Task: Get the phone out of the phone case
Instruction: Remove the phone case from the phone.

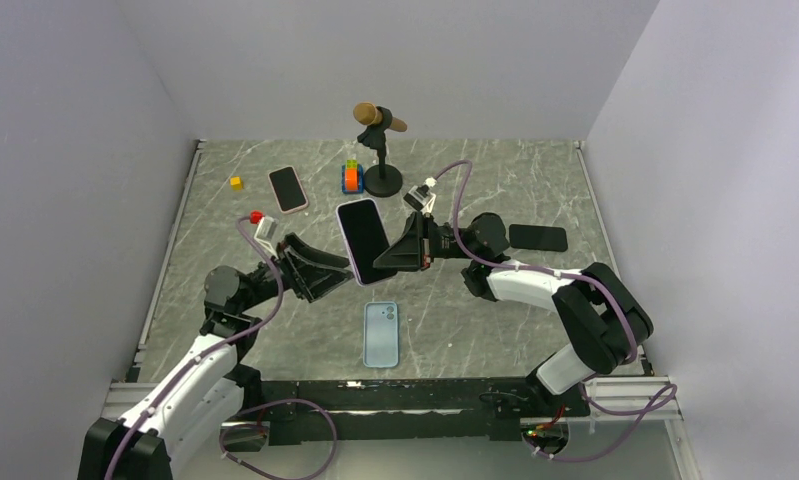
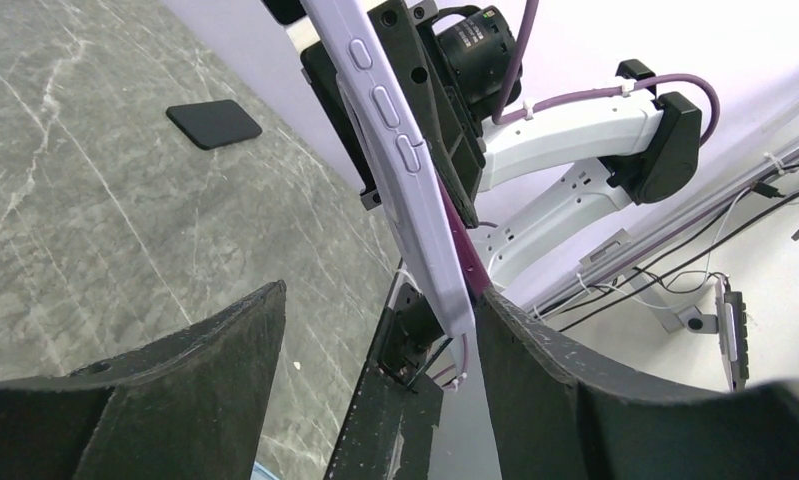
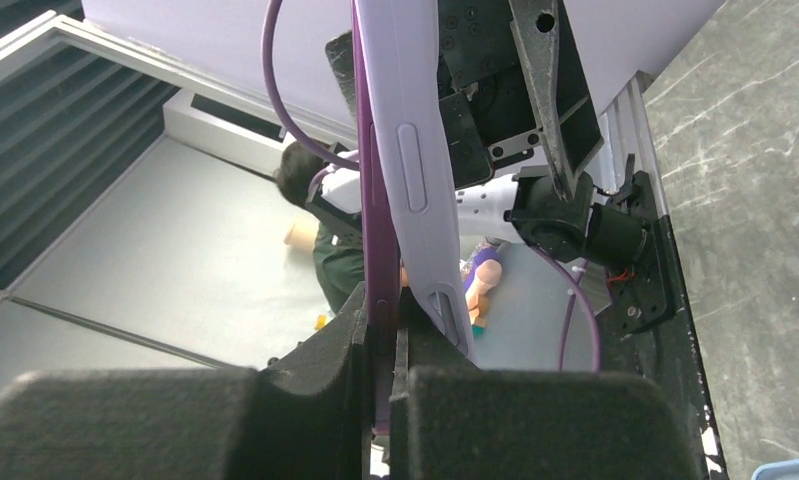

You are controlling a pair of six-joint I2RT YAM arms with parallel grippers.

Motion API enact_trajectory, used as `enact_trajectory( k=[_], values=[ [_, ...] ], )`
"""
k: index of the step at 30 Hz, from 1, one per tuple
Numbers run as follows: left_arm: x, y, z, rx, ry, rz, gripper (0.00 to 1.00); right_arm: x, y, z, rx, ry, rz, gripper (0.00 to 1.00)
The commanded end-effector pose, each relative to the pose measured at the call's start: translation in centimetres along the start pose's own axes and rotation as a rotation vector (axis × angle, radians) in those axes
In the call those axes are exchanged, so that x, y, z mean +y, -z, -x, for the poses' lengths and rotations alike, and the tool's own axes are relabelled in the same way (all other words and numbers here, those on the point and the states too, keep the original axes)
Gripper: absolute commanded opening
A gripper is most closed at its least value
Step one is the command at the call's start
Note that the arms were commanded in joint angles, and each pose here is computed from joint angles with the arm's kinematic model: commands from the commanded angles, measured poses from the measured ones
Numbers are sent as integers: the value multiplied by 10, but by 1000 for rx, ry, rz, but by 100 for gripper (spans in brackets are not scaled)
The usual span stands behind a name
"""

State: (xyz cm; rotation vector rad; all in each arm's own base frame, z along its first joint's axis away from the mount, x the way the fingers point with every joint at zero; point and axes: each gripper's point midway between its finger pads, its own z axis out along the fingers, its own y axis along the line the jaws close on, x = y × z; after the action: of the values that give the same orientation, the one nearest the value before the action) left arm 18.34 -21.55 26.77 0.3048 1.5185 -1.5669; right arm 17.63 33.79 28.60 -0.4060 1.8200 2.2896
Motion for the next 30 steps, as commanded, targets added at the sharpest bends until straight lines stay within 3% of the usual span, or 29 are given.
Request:
enact_trajectory(
  k=[1, 15, 18, 21, 23, 27, 30],
  values=[
    [-14, -5, 3, 1, -36, -60, 72, 38, -7, 3, 5, 145, 112, 0],
    [26, -15, -12, 81, 41, 135, 49, 38, -13, -1, 22, 150, 107, 0],
    [30, -17, -9, 88, 42, 166, 37, 36, -14, -2, 24, 147, 104, 0],
    [40, -17, -11, 113, 56, 227, 13, 36, -14, -2, 24, 146, 104, 0],
    [63, -10, -17, 148, 82, 366, 0, 34, -13, -2, 25, 147, 92, 0],
    [129, 41, -38, 246, 158, 864, 0, 22, -10, 7, -11, 188, -13, 0],
    [141, 61, -59, 339, 189, 961, 0, 0, 3, 25, -91, 252, -235, 0]
  ],
)
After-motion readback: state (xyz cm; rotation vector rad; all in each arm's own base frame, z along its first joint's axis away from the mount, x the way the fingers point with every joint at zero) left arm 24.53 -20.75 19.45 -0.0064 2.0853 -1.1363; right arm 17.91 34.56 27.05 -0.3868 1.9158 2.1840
